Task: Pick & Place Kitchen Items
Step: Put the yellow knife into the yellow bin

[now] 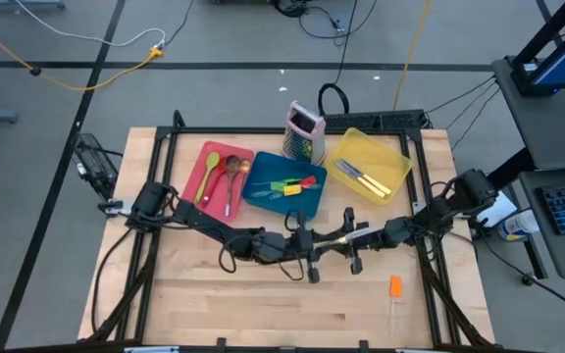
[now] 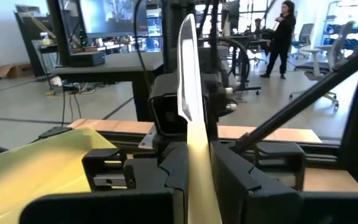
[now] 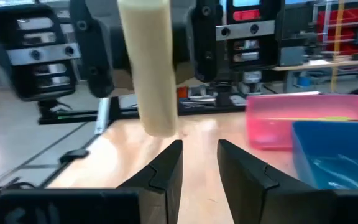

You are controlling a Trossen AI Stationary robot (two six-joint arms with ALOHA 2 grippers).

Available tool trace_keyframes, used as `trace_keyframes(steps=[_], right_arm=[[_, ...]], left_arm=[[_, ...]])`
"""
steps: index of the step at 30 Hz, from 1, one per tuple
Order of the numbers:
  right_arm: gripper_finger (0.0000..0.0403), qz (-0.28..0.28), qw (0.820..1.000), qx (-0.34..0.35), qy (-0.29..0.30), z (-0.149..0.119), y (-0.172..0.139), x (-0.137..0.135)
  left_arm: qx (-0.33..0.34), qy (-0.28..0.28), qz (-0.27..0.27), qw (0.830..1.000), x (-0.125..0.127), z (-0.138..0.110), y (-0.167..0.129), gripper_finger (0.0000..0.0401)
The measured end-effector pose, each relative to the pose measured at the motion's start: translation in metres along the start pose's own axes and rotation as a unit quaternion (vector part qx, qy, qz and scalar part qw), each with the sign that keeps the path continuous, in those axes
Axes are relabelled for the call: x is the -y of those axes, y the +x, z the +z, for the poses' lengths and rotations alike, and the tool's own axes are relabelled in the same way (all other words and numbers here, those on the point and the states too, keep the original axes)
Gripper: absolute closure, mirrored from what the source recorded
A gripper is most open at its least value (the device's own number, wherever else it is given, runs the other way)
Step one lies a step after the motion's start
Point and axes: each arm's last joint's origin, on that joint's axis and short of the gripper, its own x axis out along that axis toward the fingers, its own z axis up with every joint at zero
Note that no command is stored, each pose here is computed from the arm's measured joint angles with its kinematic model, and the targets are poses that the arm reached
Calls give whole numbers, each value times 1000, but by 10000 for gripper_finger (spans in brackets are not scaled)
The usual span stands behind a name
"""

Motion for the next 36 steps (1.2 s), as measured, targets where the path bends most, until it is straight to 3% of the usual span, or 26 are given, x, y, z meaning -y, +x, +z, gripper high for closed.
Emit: trace_keyframes(steps=[15,36], right_arm=[[310,68,998,9,-14,6,-1,-4],[313,69,998,2,-3,5,-1,-4]], left_arm=[[-35,14,-1,999,3,-6,-2,359],[-43,4,-14,999,5,-8,-3,361]])
